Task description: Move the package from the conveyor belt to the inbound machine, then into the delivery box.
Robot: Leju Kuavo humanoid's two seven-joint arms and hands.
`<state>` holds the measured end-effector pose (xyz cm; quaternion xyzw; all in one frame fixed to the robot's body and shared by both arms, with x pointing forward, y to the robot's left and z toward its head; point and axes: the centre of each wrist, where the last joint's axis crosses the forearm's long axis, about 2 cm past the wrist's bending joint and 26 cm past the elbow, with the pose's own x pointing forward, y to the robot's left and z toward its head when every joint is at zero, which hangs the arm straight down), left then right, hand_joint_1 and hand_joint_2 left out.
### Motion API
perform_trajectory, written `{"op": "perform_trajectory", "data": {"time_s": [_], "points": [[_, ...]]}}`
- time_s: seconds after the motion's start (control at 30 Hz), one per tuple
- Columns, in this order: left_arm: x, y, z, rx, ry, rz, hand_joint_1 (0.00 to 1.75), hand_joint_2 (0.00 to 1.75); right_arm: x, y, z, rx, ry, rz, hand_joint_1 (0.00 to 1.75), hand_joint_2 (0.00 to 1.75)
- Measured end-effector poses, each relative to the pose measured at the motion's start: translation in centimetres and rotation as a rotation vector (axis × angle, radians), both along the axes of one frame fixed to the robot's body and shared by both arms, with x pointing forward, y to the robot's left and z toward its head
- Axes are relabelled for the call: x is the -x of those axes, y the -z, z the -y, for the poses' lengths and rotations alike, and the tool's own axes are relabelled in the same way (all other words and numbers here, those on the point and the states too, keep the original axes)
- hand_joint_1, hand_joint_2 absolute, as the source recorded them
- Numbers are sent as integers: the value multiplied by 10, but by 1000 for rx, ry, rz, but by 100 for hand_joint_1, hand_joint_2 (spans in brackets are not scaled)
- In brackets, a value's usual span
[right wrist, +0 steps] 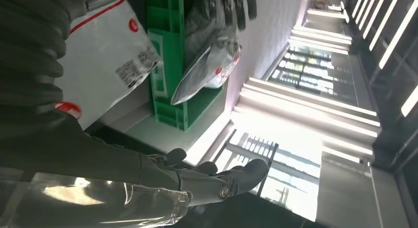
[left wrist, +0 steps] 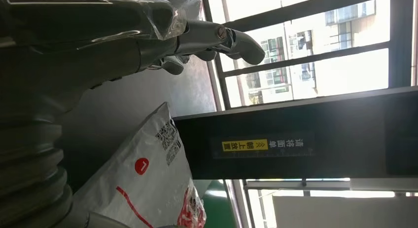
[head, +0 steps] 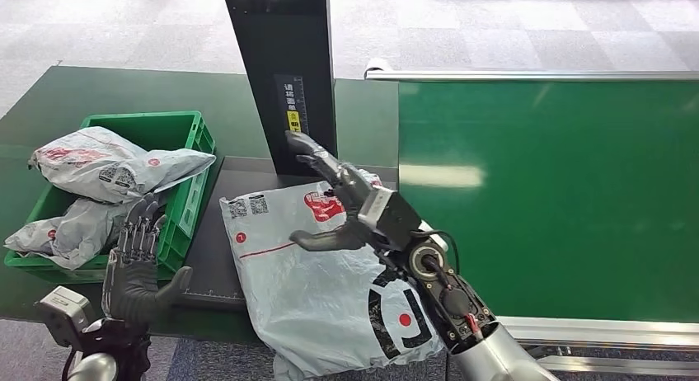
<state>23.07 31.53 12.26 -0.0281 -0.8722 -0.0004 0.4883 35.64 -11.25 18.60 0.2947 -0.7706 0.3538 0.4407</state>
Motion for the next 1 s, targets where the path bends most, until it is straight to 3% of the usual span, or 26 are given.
{"op": "perform_trajectory", "data": {"time_s": [0.17, 0.3, 0.4, 0.53, 0.7, 1.0], "points": [[6, 0, 3, -6, 32, 1, 0, 175, 1, 15, 32, -38, 99, -37, 0, 175], [17, 2, 13, -67, 142, -14, 0, 175, 15, 40, 72, -98, 329, -81, 0, 175], [27, 4, 32, -186, 287, -47, 0, 175, 39, 69, 115, -122, 492, -149, 0, 175], [26, 6, 76, -279, 469, -44, 0, 175, 66, 94, 156, -129, 646, -229, 0, 175], [30, 10, 110, -294, 611, -29, 0, 175, 79, 103, 173, -144, 732, -262, 0, 175], [33, 12, 119, -313, 685, -28, 0, 175, 83, 104, 181, -157, 773, -269, 0, 175]]}}
